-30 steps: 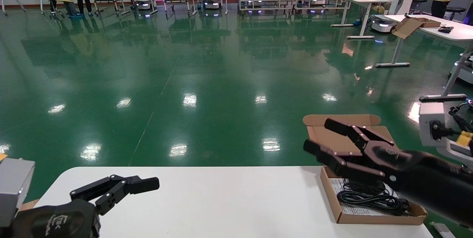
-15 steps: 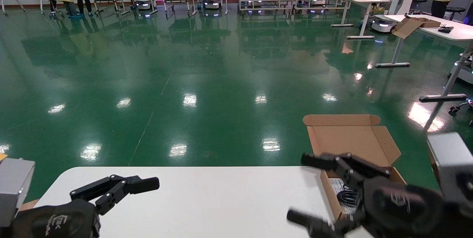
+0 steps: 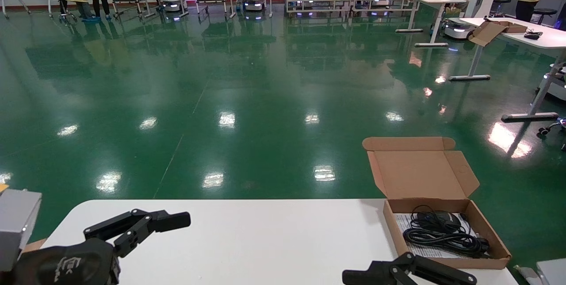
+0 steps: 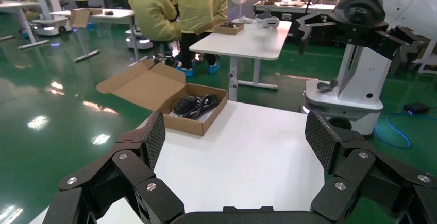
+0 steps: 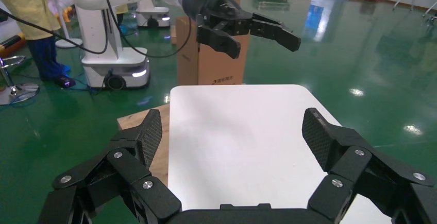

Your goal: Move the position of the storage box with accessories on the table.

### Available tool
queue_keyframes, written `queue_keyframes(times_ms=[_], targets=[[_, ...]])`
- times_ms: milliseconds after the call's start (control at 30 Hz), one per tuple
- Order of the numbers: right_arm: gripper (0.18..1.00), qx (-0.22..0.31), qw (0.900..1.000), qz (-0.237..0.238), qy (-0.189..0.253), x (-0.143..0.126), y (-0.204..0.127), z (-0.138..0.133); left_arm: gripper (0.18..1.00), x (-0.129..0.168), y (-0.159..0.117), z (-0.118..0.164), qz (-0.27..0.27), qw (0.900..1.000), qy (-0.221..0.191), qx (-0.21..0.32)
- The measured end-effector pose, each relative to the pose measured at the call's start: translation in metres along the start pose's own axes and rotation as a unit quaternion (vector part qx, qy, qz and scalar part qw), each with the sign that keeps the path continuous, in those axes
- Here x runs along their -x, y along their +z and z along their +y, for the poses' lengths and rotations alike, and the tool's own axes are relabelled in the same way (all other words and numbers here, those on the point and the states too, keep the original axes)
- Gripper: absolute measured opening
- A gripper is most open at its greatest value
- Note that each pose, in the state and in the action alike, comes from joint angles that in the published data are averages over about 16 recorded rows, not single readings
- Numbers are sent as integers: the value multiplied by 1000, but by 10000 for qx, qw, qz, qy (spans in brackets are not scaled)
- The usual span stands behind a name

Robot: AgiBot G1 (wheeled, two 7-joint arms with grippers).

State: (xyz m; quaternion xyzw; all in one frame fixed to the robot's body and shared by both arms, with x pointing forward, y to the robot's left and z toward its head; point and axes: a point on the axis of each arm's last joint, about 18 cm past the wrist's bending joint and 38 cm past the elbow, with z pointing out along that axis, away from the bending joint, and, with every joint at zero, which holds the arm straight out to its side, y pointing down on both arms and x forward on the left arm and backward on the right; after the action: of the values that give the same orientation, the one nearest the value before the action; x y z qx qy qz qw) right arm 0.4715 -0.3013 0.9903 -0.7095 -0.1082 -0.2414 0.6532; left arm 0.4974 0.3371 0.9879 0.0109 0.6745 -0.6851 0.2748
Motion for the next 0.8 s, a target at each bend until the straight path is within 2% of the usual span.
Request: queue_keyframes(times_ms=[800], targets=[[1001,-37,10000,62,34,-3,0,0,1000,0,0,0,-1,10000,-1,0]])
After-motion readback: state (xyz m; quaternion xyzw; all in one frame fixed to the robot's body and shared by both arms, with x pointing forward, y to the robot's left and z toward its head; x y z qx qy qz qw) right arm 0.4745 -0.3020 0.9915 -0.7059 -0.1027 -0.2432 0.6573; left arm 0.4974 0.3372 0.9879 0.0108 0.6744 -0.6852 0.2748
